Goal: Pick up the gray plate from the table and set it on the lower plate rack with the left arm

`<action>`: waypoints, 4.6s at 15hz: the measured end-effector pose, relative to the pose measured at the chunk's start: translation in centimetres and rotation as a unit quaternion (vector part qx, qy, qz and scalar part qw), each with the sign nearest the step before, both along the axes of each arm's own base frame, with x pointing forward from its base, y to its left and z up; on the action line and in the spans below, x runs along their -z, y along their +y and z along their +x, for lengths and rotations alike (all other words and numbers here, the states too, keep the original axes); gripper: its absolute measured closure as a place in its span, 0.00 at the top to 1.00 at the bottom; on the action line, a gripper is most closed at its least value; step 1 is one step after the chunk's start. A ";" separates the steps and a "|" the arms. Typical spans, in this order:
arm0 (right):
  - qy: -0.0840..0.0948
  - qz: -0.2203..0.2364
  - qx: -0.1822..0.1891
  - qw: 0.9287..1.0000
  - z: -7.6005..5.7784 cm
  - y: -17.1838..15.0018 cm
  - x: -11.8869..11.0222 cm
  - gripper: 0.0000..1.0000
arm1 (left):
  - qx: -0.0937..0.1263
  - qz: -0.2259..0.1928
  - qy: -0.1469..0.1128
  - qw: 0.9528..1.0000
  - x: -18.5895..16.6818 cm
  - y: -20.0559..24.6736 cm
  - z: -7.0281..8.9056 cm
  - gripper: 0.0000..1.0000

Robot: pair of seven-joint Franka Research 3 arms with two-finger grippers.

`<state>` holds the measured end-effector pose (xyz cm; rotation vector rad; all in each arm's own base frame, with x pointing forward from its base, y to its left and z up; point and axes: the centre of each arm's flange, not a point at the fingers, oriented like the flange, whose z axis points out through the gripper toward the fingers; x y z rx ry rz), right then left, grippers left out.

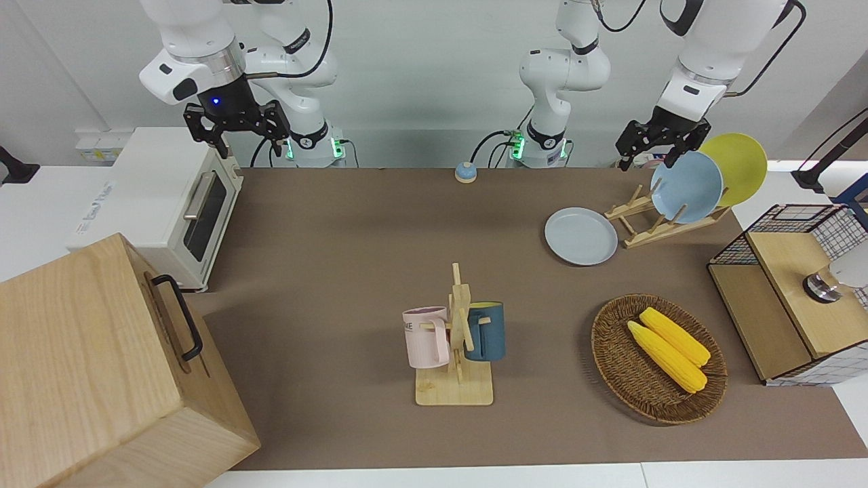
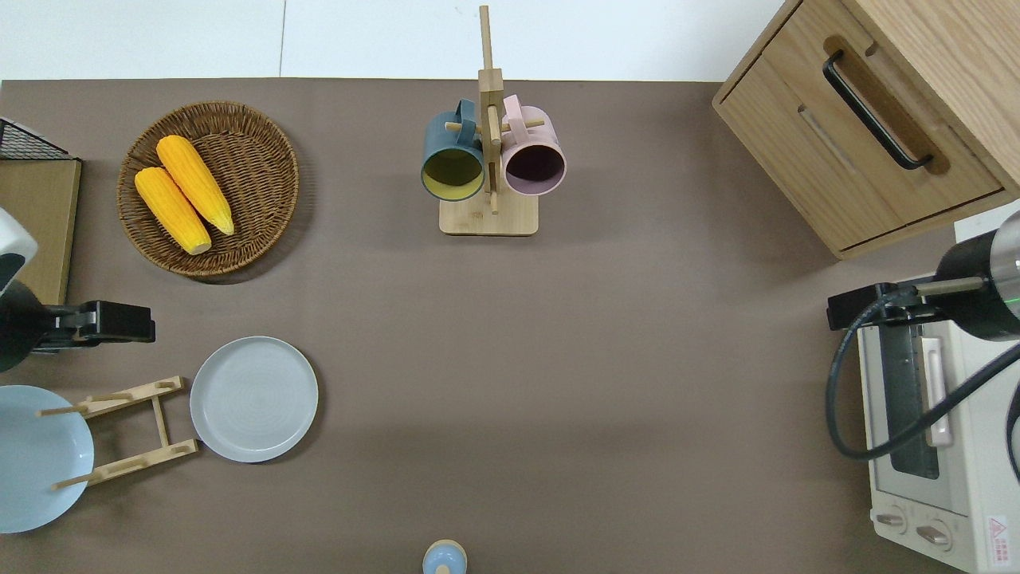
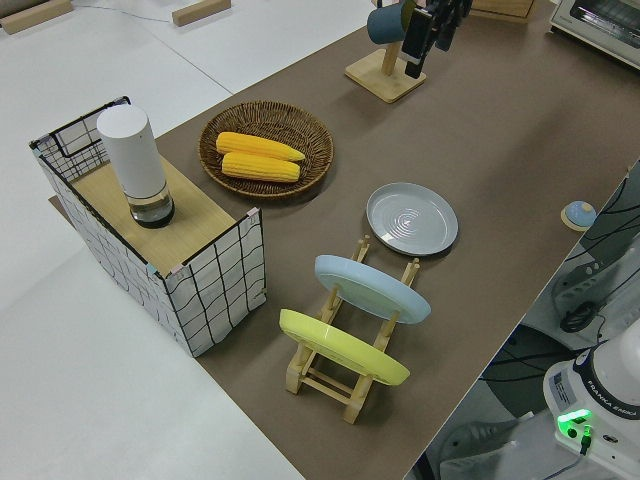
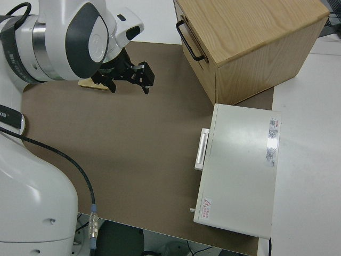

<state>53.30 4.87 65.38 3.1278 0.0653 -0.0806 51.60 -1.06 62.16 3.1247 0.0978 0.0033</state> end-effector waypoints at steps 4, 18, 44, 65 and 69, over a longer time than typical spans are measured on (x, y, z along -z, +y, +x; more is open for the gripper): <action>0.000 0.000 0.000 1.000 0.0 0.0 0.0 0.99 | -0.002 0.000 0.001 1.000 0.1 0.2 0.0 1.00; 0.000 0.000 0.000 1.000 0.0 0.0 0.0 0.99 | -0.037 0.031 0.027 0.998 7.9 5.5 0.4 1.00; 0.000 0.000 0.000 1.000 0.0 0.0 0.0 0.99 | -0.064 0.009 0.059 0.996 30.7 7.4 -8.3 1.00; 0.000 0.000 0.000 1.000 0.0 0.0 0.0 0.99 | -0.093 0.002 0.049 0.994 31.3 7.4 -8.1 0.04; 0.000 0.000 0.000 1.000 0.0 0.0 0.0 0.99 | -0.094 0.002 0.049 0.994 31.2 7.5 -8.1 0.04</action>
